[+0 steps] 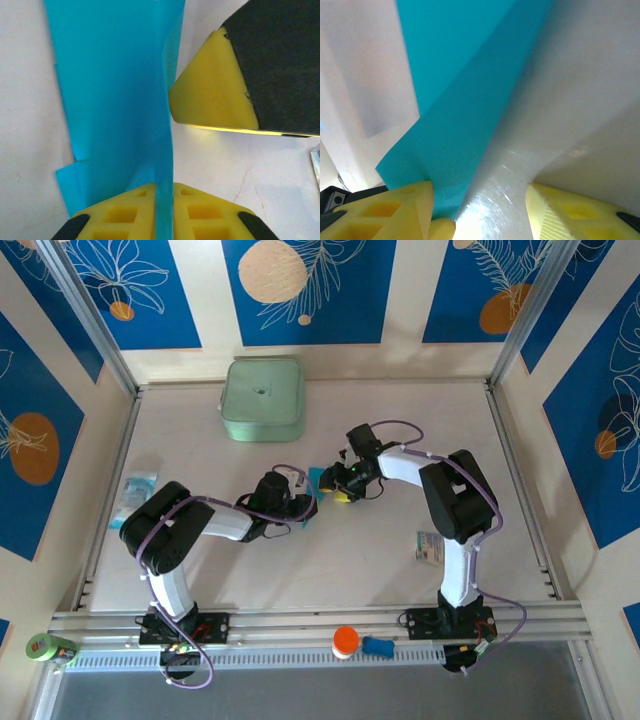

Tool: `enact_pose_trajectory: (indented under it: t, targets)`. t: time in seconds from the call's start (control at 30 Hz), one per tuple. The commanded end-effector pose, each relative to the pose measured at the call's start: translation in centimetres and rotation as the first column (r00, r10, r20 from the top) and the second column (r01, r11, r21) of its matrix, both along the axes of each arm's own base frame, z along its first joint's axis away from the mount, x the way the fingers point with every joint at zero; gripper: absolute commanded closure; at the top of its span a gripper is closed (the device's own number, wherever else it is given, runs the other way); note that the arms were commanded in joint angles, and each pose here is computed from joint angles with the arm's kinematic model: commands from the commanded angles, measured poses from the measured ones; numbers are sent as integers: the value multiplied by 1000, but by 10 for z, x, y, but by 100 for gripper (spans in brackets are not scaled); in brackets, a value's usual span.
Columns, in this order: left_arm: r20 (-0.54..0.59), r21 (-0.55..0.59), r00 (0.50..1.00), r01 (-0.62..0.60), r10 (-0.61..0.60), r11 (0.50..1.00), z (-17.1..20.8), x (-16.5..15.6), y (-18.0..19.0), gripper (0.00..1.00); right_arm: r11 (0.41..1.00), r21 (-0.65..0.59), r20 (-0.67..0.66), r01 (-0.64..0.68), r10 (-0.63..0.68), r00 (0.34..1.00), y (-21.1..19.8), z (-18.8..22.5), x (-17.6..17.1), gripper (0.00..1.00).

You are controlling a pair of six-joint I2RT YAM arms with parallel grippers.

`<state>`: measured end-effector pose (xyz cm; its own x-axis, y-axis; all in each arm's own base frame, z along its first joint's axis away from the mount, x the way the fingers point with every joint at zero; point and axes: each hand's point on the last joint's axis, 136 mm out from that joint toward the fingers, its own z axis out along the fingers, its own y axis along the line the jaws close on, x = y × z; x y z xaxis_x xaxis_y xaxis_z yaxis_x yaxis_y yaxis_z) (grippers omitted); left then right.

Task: Fold a paper plane with a square sheet of paper (pick it up from the middle)
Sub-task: Fold the wing for the fifth time at the center of the table.

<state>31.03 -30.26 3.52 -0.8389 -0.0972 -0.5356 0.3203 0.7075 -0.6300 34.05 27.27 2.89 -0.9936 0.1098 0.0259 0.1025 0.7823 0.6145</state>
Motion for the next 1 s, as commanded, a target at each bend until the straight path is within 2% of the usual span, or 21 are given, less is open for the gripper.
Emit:
enact_pose_trajectory:
  t: [0.0,0.27,0.47,0.7,0.97]
  targets:
    - [-33,-2,999,-2,2,1000,-9,-2,4,83,995,-98,-36,-33,30,999,-4,-28,-9,45]
    - [-38,20,999,-7,8,1000,-8,-1,8,83,989,-138,-45,-56,50,998,-1,-36,-12,40]
    - [-36,27,999,-7,8,1000,-9,-1,12,88,997,-38,-22,-61,60,998,7,-21,-9,40]
    - [-13,-4,1000,-6,6,1000,1,2,13,94,992,123,84,-39,29,996,0,14,7,39]
    - [-16,-73,1000,-2,1,997,9,1,9,98,984,141,122,-113,96,988,5,17,9,41]
